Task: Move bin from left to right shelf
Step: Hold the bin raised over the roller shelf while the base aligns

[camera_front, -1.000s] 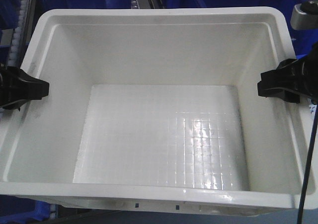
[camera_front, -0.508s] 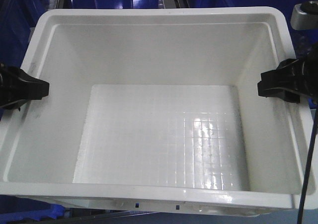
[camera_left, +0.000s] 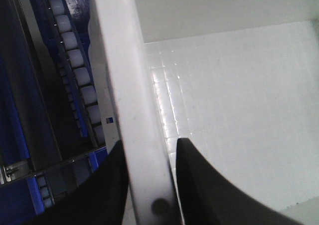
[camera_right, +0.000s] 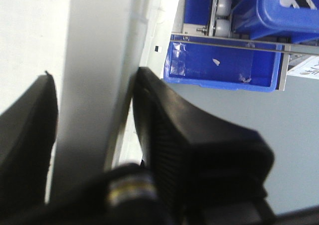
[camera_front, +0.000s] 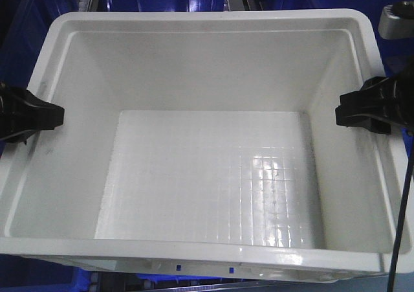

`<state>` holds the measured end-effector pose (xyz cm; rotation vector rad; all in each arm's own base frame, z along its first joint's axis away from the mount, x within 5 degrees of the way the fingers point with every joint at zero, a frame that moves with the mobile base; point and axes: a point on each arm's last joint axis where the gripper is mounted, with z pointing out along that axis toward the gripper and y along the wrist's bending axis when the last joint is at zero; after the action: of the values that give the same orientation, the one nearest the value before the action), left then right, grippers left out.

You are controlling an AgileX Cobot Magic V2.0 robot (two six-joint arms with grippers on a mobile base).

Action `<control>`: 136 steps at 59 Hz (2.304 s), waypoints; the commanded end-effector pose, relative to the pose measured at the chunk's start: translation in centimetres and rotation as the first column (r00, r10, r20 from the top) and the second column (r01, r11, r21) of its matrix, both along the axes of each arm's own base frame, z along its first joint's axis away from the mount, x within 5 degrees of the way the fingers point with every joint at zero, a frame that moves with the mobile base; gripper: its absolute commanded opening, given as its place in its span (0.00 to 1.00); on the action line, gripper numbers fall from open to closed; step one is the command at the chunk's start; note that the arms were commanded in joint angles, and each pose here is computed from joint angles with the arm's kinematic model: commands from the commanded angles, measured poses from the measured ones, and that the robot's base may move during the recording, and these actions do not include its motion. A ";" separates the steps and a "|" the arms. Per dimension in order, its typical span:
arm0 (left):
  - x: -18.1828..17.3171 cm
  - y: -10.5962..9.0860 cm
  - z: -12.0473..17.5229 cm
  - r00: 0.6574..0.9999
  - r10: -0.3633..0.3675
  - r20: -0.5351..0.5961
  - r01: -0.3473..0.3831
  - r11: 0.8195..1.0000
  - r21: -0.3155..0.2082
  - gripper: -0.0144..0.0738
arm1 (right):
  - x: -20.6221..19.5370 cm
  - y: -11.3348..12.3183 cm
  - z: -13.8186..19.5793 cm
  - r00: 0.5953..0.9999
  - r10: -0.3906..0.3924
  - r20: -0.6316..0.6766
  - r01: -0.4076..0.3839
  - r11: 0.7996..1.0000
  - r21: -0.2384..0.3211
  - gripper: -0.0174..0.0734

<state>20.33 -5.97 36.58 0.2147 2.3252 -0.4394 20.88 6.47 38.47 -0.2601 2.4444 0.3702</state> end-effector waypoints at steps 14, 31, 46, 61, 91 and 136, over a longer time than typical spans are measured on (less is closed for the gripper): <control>-0.1 -0.2 2.5 0.988 0.025 0.152 -0.014 0.997 -0.073 0.16 | -0.4 0.1 2.9 0.984 0.018 0.179 -0.028 0.998 0.051 0.19; -0.1 -0.2 2.5 0.988 0.025 0.152 -0.014 0.997 -0.073 0.16 | -0.4 0.1 2.9 0.984 0.018 0.179 -0.028 0.998 0.051 0.19; -0.1 -0.2 2.5 0.988 0.025 0.152 -0.014 0.997 -0.073 0.16 | -0.4 0.1 2.9 0.984 0.018 0.179 -0.028 0.998 0.051 0.19; -0.1 -0.2 2.5 0.988 0.025 0.152 -0.014 0.997 -0.073 0.16 | -0.4 0.1 2.9 0.984 0.018 0.179 -0.028 0.998 0.051 0.19; -0.1 -0.2 2.5 0.988 0.025 0.152 -0.014 0.997 -0.073 0.16 | -0.4 0.1 2.9 0.984 0.018 0.179 -0.028 0.998 0.051 0.19; -0.1 -0.2 2.5 0.988 0.025 0.152 -0.014 0.997 -0.073 0.16 | -0.4 0.1 2.9 0.984 0.018 0.179 -0.028 0.998 0.052 0.19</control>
<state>20.32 -6.02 36.61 0.2088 2.3248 -0.4506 20.32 6.31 38.82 -0.2549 2.4260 0.3682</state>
